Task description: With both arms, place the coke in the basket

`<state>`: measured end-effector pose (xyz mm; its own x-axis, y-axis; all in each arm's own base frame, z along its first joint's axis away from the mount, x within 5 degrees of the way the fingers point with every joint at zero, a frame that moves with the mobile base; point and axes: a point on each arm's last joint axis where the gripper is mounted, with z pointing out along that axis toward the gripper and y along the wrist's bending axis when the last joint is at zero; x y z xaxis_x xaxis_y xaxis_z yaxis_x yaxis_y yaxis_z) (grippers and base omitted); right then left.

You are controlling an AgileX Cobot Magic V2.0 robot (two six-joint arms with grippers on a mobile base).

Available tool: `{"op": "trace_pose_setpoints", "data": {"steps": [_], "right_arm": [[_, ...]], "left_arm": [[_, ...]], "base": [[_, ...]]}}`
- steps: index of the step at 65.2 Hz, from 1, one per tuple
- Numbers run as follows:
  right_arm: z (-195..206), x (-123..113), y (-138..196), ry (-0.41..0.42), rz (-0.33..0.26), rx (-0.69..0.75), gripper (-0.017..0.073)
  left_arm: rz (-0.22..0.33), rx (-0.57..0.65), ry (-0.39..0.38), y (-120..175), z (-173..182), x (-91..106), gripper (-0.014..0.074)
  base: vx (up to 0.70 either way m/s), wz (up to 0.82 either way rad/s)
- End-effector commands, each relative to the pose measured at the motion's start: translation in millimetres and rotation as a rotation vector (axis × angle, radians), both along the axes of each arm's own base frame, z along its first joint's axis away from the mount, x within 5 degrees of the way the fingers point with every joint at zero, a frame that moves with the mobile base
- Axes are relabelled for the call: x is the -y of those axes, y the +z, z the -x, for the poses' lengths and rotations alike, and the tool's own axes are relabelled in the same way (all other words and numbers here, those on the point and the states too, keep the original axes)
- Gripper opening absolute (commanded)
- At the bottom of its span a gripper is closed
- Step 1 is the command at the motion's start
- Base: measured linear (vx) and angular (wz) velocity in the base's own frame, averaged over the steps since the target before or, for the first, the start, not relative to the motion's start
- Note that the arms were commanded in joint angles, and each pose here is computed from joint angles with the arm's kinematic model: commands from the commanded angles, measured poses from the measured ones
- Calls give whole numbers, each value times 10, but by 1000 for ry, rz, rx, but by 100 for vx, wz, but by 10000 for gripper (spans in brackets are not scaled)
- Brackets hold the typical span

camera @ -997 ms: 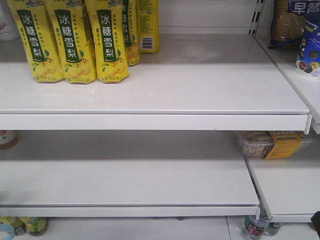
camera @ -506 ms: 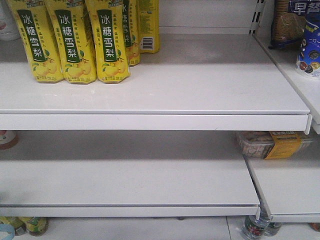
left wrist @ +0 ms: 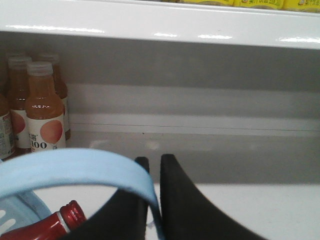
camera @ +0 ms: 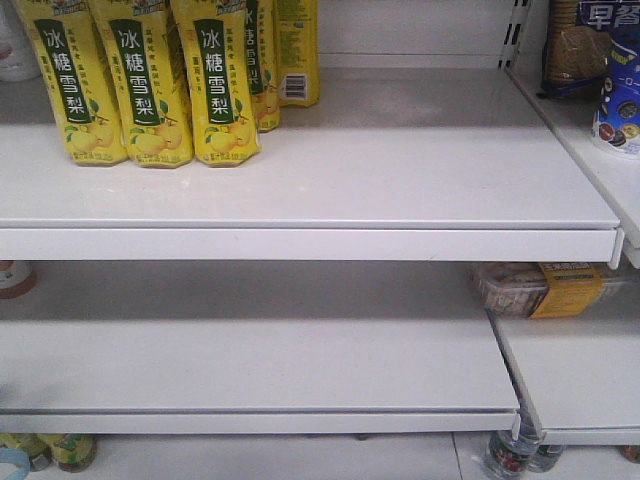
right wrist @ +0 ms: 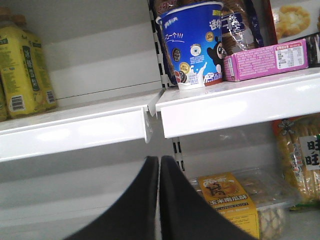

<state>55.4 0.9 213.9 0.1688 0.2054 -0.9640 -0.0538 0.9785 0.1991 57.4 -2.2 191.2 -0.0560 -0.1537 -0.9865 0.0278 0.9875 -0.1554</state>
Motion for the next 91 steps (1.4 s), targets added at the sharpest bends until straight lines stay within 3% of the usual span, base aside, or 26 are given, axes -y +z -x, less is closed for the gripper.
{"op": "trace_pose_setpoints", "data": {"steps": [1,24,41,50,91], "right_arm": [[22,2,28,-9,12,70,-5],[16,2,6,-7,3,46,-5],[-5,5,-158,-16,63,-136,-5],[-5,11,-236,-19,65,-222,-5],[-5,16,-219,-30,128,-205,-5]], "left_arm": [[-78,179,6,159,23,-4,-6],[-78,179,6,159,23,-4,-6],[-78,179,6,159,23,-4,-6],[-78,179,6,159,23,-4,-6],[-78,179,6,159,23,-4,-6]], "base": [[0,0],[0,0],[0,0],[0,0],[0,0]]}}
